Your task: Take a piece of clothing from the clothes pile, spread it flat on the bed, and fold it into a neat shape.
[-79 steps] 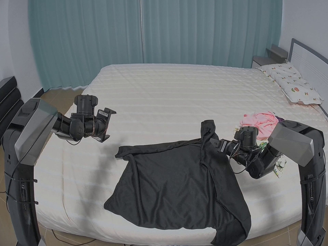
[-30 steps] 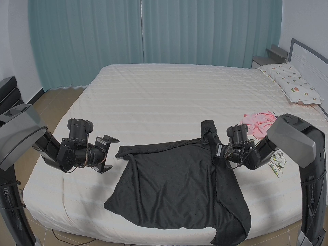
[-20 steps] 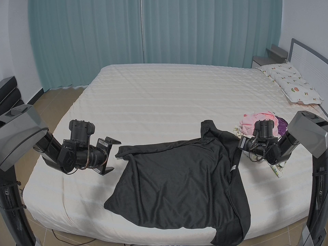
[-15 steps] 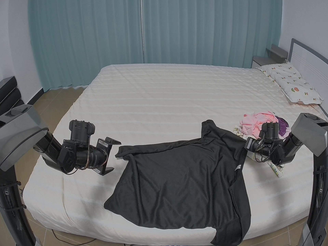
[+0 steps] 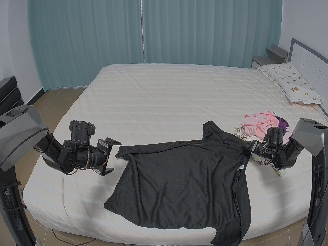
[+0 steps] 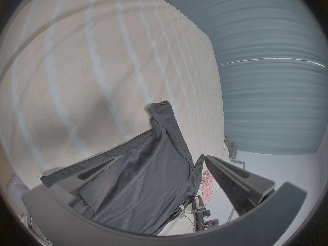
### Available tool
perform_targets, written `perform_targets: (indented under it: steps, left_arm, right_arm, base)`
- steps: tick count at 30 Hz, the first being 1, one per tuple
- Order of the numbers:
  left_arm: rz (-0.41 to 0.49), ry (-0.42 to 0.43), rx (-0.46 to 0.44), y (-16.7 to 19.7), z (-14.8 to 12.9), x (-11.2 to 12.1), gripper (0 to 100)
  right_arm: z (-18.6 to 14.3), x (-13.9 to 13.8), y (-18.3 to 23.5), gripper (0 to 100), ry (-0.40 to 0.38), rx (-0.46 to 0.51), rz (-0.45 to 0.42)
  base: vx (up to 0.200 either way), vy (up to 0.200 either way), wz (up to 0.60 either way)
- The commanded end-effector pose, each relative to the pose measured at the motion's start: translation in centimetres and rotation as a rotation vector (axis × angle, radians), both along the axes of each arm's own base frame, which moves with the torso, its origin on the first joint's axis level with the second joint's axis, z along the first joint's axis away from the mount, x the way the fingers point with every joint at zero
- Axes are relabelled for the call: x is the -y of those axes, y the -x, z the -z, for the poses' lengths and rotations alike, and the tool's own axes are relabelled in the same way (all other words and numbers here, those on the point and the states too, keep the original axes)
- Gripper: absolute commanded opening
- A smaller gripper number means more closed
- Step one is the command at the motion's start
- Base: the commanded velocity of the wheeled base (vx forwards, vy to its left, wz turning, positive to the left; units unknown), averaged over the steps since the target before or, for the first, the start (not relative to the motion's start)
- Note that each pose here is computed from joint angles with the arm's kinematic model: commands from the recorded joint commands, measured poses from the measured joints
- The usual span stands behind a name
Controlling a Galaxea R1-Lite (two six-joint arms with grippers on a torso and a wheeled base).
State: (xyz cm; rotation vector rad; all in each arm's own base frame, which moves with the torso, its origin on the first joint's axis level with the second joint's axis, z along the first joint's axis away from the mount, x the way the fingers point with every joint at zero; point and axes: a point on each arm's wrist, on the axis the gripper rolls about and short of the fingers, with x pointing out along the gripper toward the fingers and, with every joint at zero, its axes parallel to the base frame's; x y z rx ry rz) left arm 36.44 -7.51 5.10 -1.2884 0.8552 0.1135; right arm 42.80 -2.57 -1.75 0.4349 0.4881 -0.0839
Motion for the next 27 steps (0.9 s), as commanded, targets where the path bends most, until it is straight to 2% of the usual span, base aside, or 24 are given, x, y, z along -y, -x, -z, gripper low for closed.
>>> perform_targets:
  steps: [1, 5, 11, 16, 20, 27]
  left_arm:
    - [0.019, -0.001, -0.002, 0.2, 0.1, 0.6, 100]
    - [0.037, -0.003, -0.009, 0.7, 0.2, 1.2, 100]
    - [0.053, -0.004, -0.020, 1.0, 0.4, 1.8, 100]
    - [0.055, -0.005, -0.023, 1.4, 0.3, 1.8, 100]
    - [0.056, -0.007, -0.029, 1.5, 0.5, 1.7, 100]
    - [0.057, -0.008, -0.027, 1.5, 0.4, 1.7, 100]
  right_arm:
    - [-3.4, -1.4, 3.0, 100, -0.020, 0.018, -0.062]
    - [-4.6, -2.5, 5.2, 100, -0.020, 0.013, -0.090]
    - [-3.1, -4.7, 8.8, 100, -0.019, -0.092, -0.154]
    - [-1.6, -6.6, 10.5, 100, -0.016, -0.133, -0.211]
    - [-0.4, -7.9, 10.6, 100, -0.003, -0.163, -0.236]
    - [1.4, -9.2, 8.9, 100, 0.053, -0.167, -0.208]
  base:
    - [0.000, 0.000, 0.00]
    - [0.000, 0.000, 0.00]
    - [0.000, 0.000, 0.00]
    - [-0.200, 0.000, 0.00]
    - [-0.200, 0.000, 0.00]
    - [0.000, 0.000, 0.00]
